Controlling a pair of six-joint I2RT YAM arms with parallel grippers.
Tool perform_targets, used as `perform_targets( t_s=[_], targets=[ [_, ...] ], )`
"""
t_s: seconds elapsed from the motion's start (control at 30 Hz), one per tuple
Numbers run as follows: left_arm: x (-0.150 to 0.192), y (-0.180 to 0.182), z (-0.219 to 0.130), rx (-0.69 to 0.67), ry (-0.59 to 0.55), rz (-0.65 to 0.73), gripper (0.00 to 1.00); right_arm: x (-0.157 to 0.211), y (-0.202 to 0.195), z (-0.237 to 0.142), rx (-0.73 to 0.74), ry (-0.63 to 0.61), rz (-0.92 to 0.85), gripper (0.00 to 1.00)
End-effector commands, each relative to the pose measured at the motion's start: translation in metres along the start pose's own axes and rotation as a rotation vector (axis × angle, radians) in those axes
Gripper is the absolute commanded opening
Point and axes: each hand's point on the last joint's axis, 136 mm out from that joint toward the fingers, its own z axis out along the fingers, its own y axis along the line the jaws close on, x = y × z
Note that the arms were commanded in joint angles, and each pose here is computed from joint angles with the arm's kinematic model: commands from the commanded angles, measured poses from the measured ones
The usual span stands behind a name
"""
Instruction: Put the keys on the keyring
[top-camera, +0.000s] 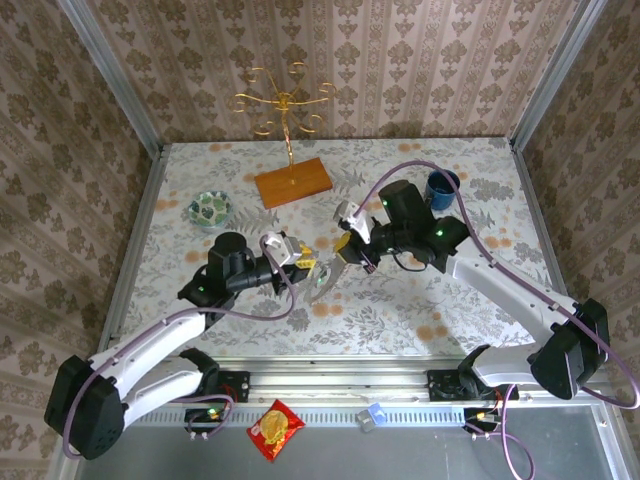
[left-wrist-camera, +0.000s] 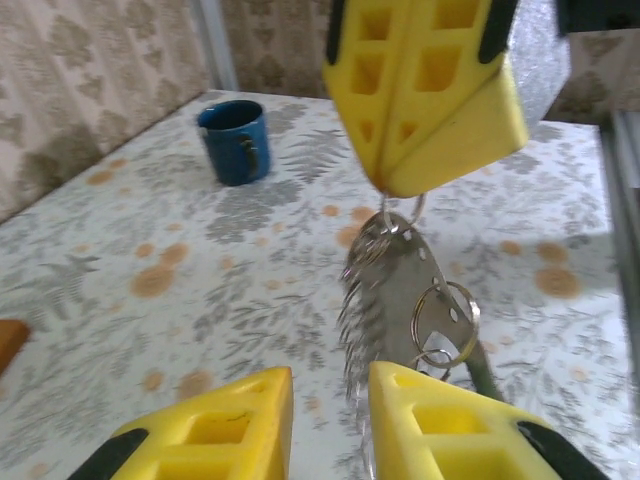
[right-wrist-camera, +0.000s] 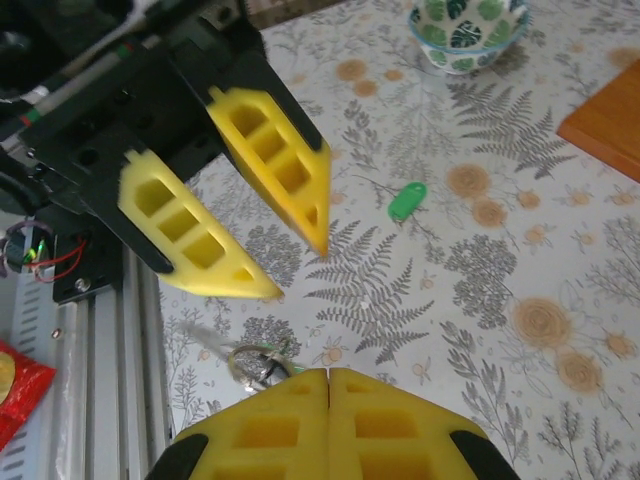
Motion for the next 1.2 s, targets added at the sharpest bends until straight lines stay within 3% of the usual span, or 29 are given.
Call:
perform_targets(
  t_s=[0.0,0.8,1.17],
  targets=[
    [-0.023,-0.016,-0.001,0.123,-0.076,0.037,0.23,-0.014,0.015,-0.005,-0.050,-0.049,-0.087,0.00],
    [-0.027,-0.029,0.005,0.272,-0.133,-0.040,0.24,-0.026,0.036,0.007,-0.116,-0.055,-0.129,0.00],
    [-0.028,-0.030,0.008,0.301,-0.140,-0.063,0.14,-0.031,0.039,0.011,-0.123,-0.070,-0.128,0.00]
  ],
)
